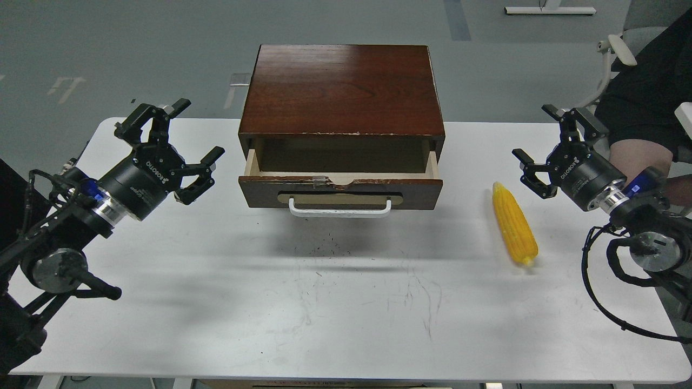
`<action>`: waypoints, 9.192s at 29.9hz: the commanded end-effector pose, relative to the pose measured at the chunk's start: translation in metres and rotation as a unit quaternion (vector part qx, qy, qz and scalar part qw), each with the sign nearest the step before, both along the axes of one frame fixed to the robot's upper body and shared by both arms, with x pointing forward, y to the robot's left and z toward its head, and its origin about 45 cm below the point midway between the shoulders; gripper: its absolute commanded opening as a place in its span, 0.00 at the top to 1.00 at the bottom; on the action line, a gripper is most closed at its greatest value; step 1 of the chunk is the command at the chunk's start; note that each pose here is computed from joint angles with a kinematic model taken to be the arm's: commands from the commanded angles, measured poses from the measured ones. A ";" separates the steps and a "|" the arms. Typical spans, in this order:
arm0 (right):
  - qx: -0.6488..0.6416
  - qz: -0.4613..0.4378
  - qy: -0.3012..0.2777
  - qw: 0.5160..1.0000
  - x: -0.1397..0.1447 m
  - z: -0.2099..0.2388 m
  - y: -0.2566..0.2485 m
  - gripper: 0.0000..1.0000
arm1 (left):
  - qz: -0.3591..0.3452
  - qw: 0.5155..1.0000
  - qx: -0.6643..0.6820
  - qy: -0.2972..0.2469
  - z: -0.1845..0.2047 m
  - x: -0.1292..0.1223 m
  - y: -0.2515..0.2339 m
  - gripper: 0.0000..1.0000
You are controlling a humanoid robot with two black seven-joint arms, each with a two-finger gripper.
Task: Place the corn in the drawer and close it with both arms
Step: 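Move the right gripper toward the yellow corn cob, then lower the right gripper onto the corn cob and close on it, then lift the corn cob and carry it over the open drawer, then release the corn cob into the drawer and raise the right gripper, then retract the right arm and bring the left gripper to the drawer front, then push the drawer front away from the robot with the left gripper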
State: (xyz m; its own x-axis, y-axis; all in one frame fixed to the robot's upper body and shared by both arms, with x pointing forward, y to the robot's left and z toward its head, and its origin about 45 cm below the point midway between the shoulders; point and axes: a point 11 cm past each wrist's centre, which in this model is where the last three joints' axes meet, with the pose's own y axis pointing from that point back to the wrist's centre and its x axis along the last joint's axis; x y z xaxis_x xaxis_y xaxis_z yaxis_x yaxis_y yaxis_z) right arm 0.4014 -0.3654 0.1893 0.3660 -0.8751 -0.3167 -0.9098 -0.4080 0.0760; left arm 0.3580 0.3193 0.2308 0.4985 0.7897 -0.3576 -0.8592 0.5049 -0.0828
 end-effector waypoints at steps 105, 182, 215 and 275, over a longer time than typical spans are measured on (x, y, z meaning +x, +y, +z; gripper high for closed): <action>-0.705 0.469 -0.357 0.394 0.022 0.207 0.207 0.95 | -0.022 0.999 -0.003 -0.030 0.016 -0.004 0.004 0.01; -0.239 0.024 -0.146 0.960 0.041 0.096 0.066 0.00 | -0.020 0.994 0.022 -0.109 0.047 -0.007 0.016 0.01; -0.130 -0.098 0.012 0.987 -0.010 -0.006 0.001 0.00 | -0.376 0.705 0.447 -0.403 0.010 -0.079 -0.182 0.32; -0.140 -0.098 0.037 0.985 -0.025 -0.026 -0.004 0.00 | -0.301 0.828 0.427 -0.204 -0.044 -0.031 -0.132 1.00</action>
